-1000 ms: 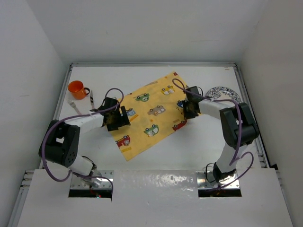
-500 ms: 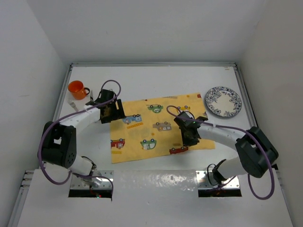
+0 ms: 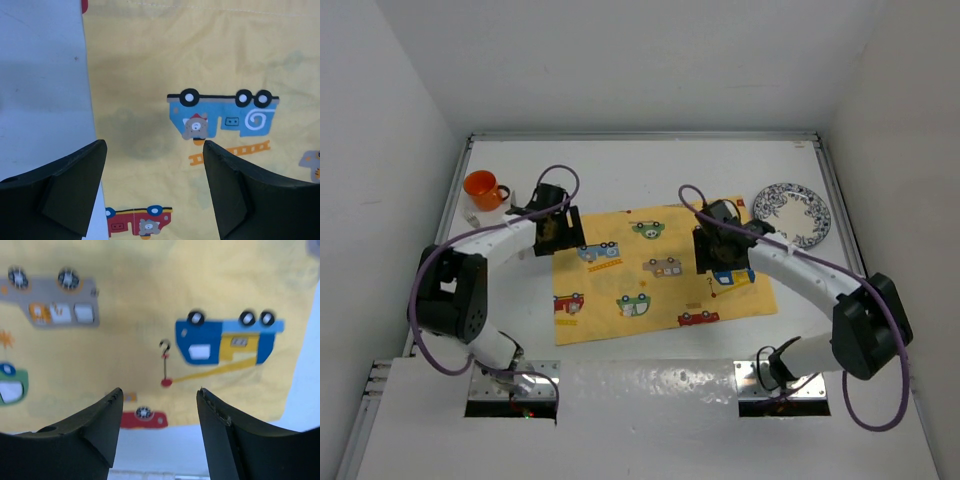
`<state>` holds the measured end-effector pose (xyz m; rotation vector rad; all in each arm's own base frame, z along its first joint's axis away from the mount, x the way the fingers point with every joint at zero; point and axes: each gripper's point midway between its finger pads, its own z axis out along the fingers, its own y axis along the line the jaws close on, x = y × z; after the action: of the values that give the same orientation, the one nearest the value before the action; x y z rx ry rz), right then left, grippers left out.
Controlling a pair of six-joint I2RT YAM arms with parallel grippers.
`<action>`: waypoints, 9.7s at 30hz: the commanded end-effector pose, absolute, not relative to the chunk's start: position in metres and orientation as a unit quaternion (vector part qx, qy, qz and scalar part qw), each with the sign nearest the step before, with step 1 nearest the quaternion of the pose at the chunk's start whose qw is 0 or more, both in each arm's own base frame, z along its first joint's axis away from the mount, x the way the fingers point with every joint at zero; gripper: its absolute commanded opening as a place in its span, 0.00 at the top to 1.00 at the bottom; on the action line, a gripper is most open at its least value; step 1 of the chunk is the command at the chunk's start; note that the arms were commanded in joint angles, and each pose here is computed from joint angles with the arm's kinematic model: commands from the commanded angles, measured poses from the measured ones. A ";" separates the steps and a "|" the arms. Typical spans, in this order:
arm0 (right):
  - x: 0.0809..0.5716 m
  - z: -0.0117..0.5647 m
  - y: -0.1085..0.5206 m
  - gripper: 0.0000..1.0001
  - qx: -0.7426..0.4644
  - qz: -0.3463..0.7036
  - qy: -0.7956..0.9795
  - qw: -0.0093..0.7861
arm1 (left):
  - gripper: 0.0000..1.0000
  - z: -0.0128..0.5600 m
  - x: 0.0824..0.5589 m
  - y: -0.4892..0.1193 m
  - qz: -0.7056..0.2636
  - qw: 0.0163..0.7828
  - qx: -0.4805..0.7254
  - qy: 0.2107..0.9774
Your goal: Set the dinner table for one person
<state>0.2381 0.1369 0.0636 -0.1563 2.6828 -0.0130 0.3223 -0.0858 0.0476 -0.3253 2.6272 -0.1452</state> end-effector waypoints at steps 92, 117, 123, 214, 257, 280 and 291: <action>0.329 0.033 -0.098 0.17 0.568 0.178 0.684 0.422 | 0.00 0.174 0.296 -0.049 -0.085 0.480 -0.069 0.870; 0.366 -0.026 -0.106 0.86 0.607 0.247 0.652 0.382 | 0.00 0.162 0.301 -0.050 -0.081 0.463 -0.064 0.881; 0.382 0.009 -0.110 1.00 0.556 0.252 0.670 0.423 | 0.00 0.162 0.301 -0.050 -0.081 0.464 -0.063 0.880; 0.329 0.087 0.085 0.22 0.041 0.092 0.938 0.331 | 0.04 0.185 0.322 -0.020 -0.026 0.437 -0.203 0.876; 0.313 0.101 0.100 0.25 0.031 0.125 0.928 0.349 | 0.60 0.113 0.466 0.204 0.070 0.312 -0.432 0.843; 0.309 0.098 0.101 0.26 0.028 0.128 0.932 0.339 | 1.00 0.118 0.492 0.203 0.037 0.319 -0.423 0.847; 0.306 0.123 0.093 0.27 0.034 0.112 0.925 0.362 | 1.00 0.213 0.501 0.112 -0.063 0.399 -0.350 0.845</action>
<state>0.2984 0.0956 0.0945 0.0945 2.4627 0.3133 0.4748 0.1683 0.1076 -1.0927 2.3386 0.0235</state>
